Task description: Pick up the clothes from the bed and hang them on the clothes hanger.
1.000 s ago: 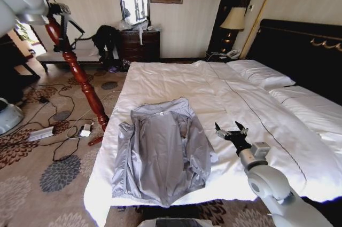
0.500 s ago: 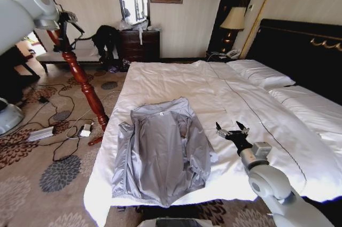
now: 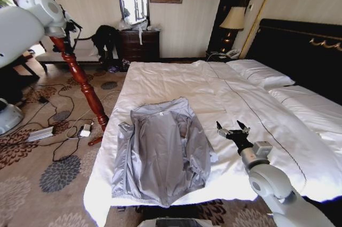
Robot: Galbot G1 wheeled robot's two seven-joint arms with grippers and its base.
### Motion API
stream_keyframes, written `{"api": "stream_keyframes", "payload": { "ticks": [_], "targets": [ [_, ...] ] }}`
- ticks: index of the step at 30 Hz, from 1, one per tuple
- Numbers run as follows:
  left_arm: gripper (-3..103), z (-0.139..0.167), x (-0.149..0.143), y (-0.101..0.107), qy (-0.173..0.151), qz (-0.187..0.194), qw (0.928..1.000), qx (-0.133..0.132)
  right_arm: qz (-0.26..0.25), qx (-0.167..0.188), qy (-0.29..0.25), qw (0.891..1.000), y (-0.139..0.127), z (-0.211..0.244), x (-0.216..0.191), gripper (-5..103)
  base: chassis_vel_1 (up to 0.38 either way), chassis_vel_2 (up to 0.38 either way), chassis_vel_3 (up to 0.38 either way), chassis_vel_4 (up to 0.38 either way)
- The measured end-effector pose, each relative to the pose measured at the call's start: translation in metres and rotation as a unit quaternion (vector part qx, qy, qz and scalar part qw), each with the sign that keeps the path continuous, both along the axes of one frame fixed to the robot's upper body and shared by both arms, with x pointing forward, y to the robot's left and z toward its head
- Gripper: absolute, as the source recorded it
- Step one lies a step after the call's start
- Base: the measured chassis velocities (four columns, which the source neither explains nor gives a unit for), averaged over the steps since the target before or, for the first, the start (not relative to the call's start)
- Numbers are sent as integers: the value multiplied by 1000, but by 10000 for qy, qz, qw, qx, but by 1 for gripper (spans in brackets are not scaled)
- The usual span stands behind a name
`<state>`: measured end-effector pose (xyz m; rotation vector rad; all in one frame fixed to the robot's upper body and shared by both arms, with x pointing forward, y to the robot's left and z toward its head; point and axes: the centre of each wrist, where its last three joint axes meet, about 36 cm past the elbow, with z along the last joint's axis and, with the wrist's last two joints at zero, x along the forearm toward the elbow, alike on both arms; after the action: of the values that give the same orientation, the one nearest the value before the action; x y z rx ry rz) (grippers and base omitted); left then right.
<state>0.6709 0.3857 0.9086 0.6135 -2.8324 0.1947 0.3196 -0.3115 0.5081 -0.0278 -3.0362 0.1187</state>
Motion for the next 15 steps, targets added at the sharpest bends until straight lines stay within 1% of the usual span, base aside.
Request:
{"api": "stream_keyframes", "payload": {
  "ticks": [1, 4, 11, 14, 15],
  "targets": [
    [18, 0, 0, 0, -2, 9, 10000, 4, -4, 3, -4, 10000, 0, 0, 0, 100, 0, 0, 0, 0],
    [16, 0, -1, 2, 1, 28, 10000, 5, -11, 16, 2, 10000, 0, -1, 0, 100, 0, 0, 0, 0],
    [16, 1, -6, 5, -75, 38, 10000, 23, -22, -3, 57, 10000, 1, -4, -3, 100, 0, 0, 0, 0],
    [16, 11, -22, 6, -212, -96, 9997, 101, -24, -6, 55, 10000, 1, -4, -3, 100, 0, 0, 0, 0],
    [16, 11, -22, 6, -212, -96, 9997, 101, -24, -6, 55, 10000, 1, -4, -3, 100, 0, 0, 0, 0]
  ]
}}
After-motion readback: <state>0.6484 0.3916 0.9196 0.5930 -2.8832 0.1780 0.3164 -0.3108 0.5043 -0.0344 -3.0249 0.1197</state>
